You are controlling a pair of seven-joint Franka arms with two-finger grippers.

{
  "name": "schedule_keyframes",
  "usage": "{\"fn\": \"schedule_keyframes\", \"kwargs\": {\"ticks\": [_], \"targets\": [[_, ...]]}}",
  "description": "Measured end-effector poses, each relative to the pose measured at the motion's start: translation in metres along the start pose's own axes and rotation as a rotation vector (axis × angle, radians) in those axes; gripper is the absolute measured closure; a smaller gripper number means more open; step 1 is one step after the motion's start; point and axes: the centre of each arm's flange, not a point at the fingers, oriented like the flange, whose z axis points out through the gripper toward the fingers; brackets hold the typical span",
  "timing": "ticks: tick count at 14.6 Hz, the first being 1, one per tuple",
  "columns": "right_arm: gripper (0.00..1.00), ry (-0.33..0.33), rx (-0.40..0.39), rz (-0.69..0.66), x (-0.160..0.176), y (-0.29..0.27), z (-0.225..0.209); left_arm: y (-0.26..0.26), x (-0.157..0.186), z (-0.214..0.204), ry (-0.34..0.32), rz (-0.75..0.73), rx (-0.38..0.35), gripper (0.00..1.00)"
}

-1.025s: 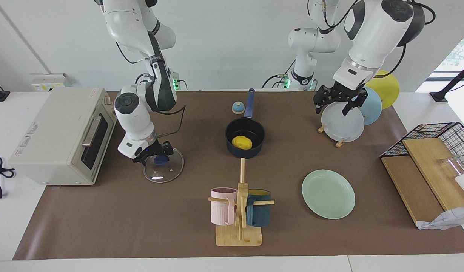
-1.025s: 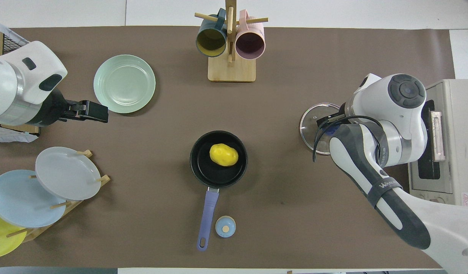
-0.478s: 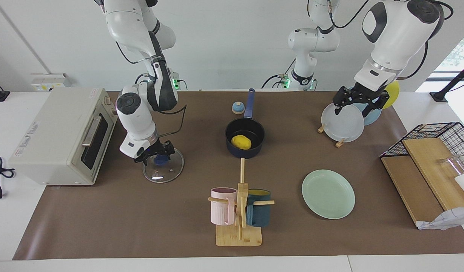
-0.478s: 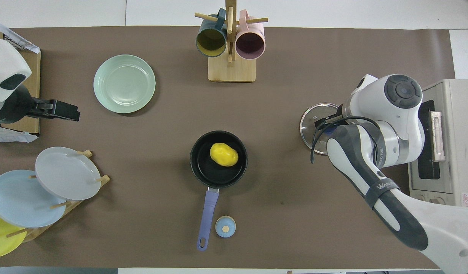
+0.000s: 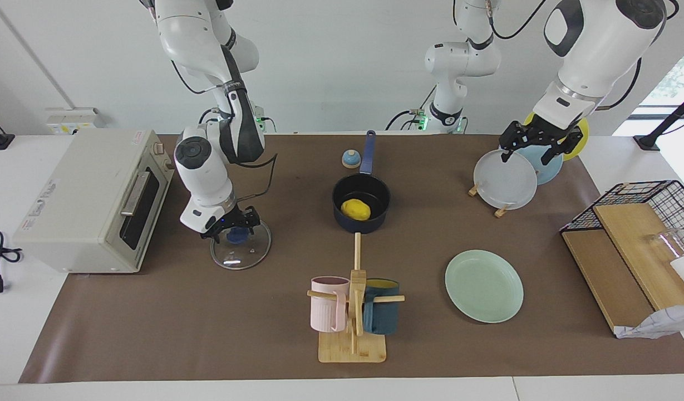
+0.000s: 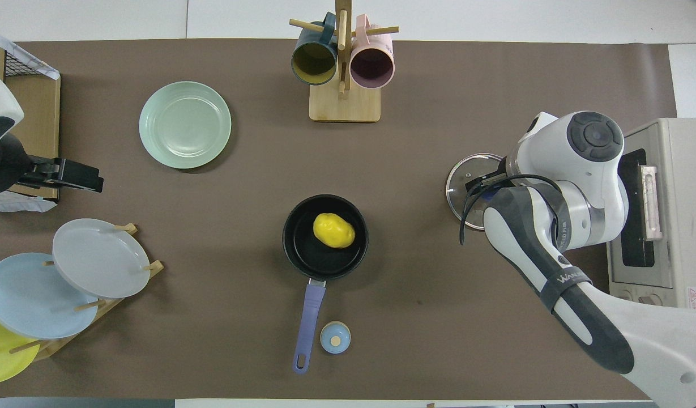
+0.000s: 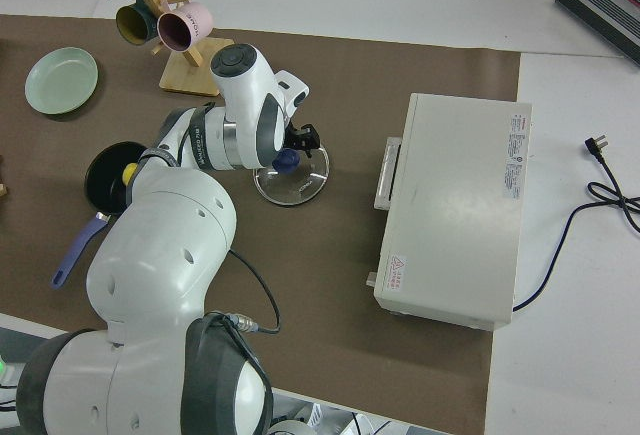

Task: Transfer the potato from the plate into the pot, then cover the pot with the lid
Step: 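Withdraw the left gripper while the right gripper grasps the lid knob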

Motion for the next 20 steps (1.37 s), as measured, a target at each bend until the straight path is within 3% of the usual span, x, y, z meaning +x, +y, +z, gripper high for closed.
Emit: {"fn": "schedule_keyframes", "kwargs": {"ticks": [9, 11, 12, 13, 17, 20], "targets": [[0.07, -0.017, 0.002, -0.006, -0.005, 0.0, 0.007, -0.007, -0.016, -0.014, -0.038, -0.015, 0.002, 0.0], [0.23, -0.019, 0.002, -0.007, -0.005, -0.001, 0.008, -0.005, -0.02, -0.033, -0.038, -0.013, 0.004, 0.0], [0.24, -0.018, 0.002, -0.007, -0.005, -0.001, 0.008, -0.005, -0.021, -0.04, -0.038, -0.012, 0.011, 0.0], [0.34, -0.017, 0.002, -0.007, -0.005, -0.001, 0.007, -0.005, -0.021, -0.047, -0.032, -0.011, 0.02, 0.0], [0.34, -0.011, 0.001, -0.011, -0.001, -0.003, 0.001, -0.005, -0.017, -0.052, -0.004, -0.01, 0.027, 0.0], [0.34, -0.021, 0.002, -0.039, 0.015, -0.021, -0.033, -0.007, -0.007, -0.047, 0.025, -0.01, 0.029, 0.0]]}}
